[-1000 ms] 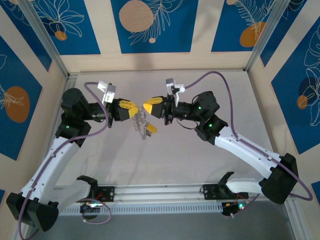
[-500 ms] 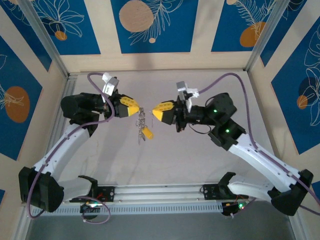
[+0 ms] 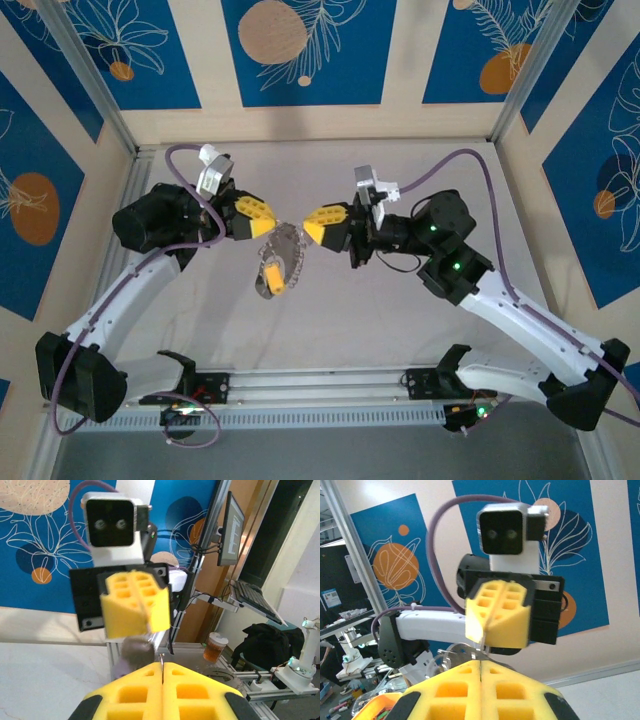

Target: Put the keys on the keyring

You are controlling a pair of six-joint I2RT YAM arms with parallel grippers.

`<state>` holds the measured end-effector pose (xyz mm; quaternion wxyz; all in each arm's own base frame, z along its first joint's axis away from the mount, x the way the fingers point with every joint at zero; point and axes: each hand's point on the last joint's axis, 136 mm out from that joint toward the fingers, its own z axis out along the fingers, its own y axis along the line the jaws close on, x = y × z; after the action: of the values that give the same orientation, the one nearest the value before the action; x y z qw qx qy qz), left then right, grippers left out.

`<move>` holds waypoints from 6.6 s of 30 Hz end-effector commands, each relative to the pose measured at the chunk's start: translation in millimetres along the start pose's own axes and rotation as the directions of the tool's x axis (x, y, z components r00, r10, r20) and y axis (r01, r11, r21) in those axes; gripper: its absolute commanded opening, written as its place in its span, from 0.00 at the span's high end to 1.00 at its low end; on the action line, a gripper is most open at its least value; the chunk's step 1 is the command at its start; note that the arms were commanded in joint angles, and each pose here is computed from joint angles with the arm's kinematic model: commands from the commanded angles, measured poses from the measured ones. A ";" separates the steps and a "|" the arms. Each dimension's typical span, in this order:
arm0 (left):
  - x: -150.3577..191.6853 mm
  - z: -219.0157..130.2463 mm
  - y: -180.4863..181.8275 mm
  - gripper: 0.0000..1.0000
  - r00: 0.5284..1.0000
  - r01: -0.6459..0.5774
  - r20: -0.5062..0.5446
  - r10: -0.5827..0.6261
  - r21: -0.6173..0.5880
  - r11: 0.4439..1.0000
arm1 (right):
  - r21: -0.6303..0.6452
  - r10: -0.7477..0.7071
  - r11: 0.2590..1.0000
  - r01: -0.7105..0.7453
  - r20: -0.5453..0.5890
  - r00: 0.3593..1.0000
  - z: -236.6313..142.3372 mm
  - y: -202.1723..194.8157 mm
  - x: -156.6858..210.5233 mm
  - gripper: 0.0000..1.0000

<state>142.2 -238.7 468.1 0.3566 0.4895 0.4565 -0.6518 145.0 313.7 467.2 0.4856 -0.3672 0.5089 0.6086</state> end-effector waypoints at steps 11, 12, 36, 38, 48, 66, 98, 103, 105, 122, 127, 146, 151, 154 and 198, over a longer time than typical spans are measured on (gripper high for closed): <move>-16.1 3.1 -31.1 1.00 0.993 -0.118 0.001 0.118 0.028 0.993 | -0.065 -0.039 0.997 0.042 0.049 0.998 11.0 16.5 -15.6 1.00; -16.7 2.9 -30.7 1.00 0.993 -0.117 0.003 0.117 0.026 0.993 | -0.067 -0.042 0.997 0.045 0.051 0.998 11.1 17.7 -16.3 1.00; -18.8 2.9 -32.2 1.00 0.993 -0.115 0.010 0.115 0.025 0.993 | -0.085 -0.082 0.992 0.090 0.093 0.992 13.4 29.1 -27.2 1.00; -19.2 2.9 -32.4 1.00 0.993 -0.117 0.010 0.116 0.025 0.993 | -0.087 -0.086 0.992 0.094 0.094 0.992 14.3 29.7 -27.7 1.00; -20.0 2.9 -33.5 1.00 0.993 -0.118 0.015 0.117 0.025 0.993 | -0.073 -0.073 0.994 0.079 0.080 0.994 22.4 24.8 -24.1 1.00; -21.1 3.0 -32.1 1.00 0.993 -0.114 0.016 0.114 0.023 0.993 | -0.020 -0.118 0.992 0.121 0.106 0.987 14.4 26.9 -30.0 1.00; -22.8 3.0 -35.0 1.00 0.993 -0.120 0.019 0.120 0.023 0.992 | 0.002 -0.127 0.992 0.127 0.094 0.987 16.9 23.3 -26.0 1.00; -24.2 3.2 -36.1 1.00 0.992 -0.122 0.020 0.121 0.023 0.992 | -0.004 -0.120 0.993 0.120 0.091 0.989 19.8 22.1 -24.7 1.00; -24.6 3.2 -36.0 1.00 0.992 -0.123 0.021 0.122 0.023 0.992 | -0.007 -0.117 0.993 0.118 0.088 0.989 20.9 21.7 -24.1 1.00; -24.1 3.2 -35.9 1.00 0.992 -0.125 0.019 0.125 0.023 0.992 | -0.014 -0.122 0.992 0.125 0.103 0.987 17.6 25.9 -27.4 1.00; -24.2 3.2 -35.2 1.00 0.992 -0.124 0.020 0.124 0.022 0.992 | -0.020 -0.120 0.992 0.123 0.108 0.987 15.9 28.0 -28.2 1.00; -25.2 3.2 -34.9 1.00 0.992 -0.126 0.026 0.125 0.020 0.992 | -0.041 -0.100 0.994 0.104 0.102 0.990 20.7 28.0 -24.6 1.00; -26.0 3.3 -35.2 1.00 0.992 -0.125 0.029 0.124 0.020 0.992 | -0.048 -0.093 0.994 0.098 0.101 0.991 22.1 28.0 -23.6 1.00; -26.4 3.2 -35.4 1.00 0.991 -0.128 0.029 0.127 0.020 0.992 | -0.046 -0.087 0.995 0.092 0.097 0.991 23.3 26.4 -21.9 1.00; -25.8 3.2 -36.4 1.00 0.991 -0.128 0.028 0.127 0.019 0.992 | -0.036 -0.084 0.996 0.088 0.093 0.992 24.6 25.8 -20.3 1.00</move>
<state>130.7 -234.4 482.3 0.3610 0.4991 0.4494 -0.6470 127.6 333.7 491.6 0.5194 -0.3737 0.4651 0.6118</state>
